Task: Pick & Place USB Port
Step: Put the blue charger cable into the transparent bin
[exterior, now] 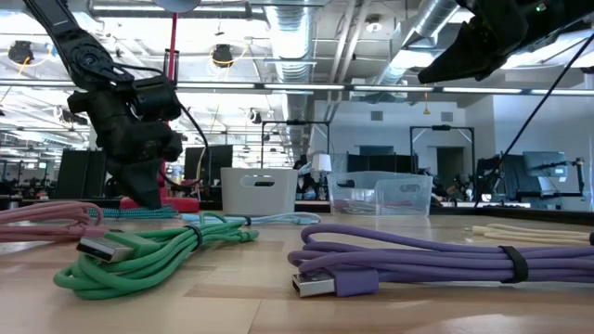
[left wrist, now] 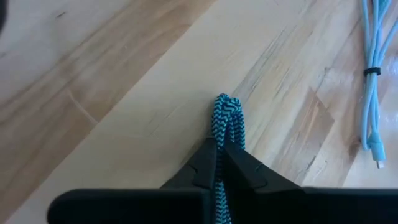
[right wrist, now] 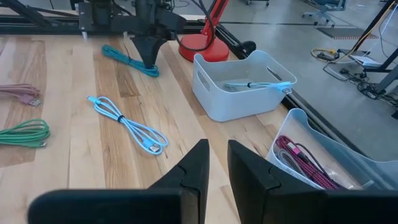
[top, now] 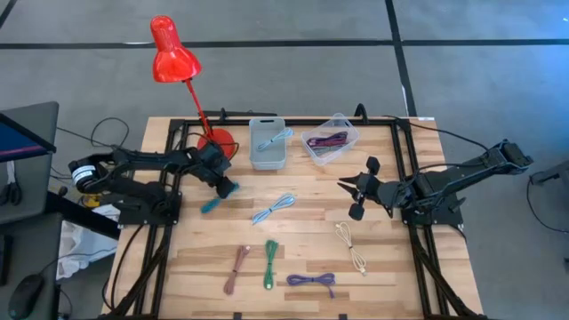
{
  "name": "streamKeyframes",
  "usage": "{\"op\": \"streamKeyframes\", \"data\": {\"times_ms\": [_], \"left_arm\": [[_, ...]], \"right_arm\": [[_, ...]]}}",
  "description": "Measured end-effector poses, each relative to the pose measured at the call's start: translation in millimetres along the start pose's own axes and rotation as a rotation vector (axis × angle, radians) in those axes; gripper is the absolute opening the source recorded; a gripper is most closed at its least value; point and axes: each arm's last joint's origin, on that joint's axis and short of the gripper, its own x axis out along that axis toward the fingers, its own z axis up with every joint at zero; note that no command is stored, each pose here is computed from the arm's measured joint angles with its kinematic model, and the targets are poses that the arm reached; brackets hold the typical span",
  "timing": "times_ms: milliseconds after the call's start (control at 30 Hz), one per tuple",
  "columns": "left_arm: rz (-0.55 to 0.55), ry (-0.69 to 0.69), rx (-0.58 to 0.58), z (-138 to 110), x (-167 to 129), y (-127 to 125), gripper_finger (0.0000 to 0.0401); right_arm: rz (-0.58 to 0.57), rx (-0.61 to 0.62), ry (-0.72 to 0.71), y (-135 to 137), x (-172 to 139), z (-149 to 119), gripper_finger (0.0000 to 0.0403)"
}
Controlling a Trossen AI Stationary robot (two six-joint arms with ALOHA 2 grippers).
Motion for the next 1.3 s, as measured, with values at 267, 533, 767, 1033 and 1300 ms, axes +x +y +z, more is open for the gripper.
{"op": "streamKeyframes", "data": {"times_ms": [267, 533, 767, 1033, 1300], "left_arm": [[-0.074, -0.072, 0.038, 5.0, -4.2, -7.0, 0.0010], [-0.173, -0.292, 0.122, 15.9, -30.4, -29.4, 0.0009], [-0.315, -0.575, 0.244, 25.5, -64.2, -54.5, 0.0008], [-0.454, -0.822, 0.393, 38.1, -77.9, -80.2, 0.0008], [-0.462, -0.967, 0.488, 52.3, -67.8, -88.1, 0.0008]], "right_arm": [[0.001, -0.007, 0.008, -0.1, 0.1, -1.0, 0.0052], [0.000, -0.016, 0.018, -0.3, 0.0, -2.1, 0.0052], [-0.001, -0.015, 0.018, -0.3, 0.1, -2.1, 0.0052], [0.008, 0.028, -0.040, 2.9, 3.0, 4.4, 0.0052], [-0.035, 0.061, -0.151, -1.1, 13.6, 19.0, 0.0052]]}}
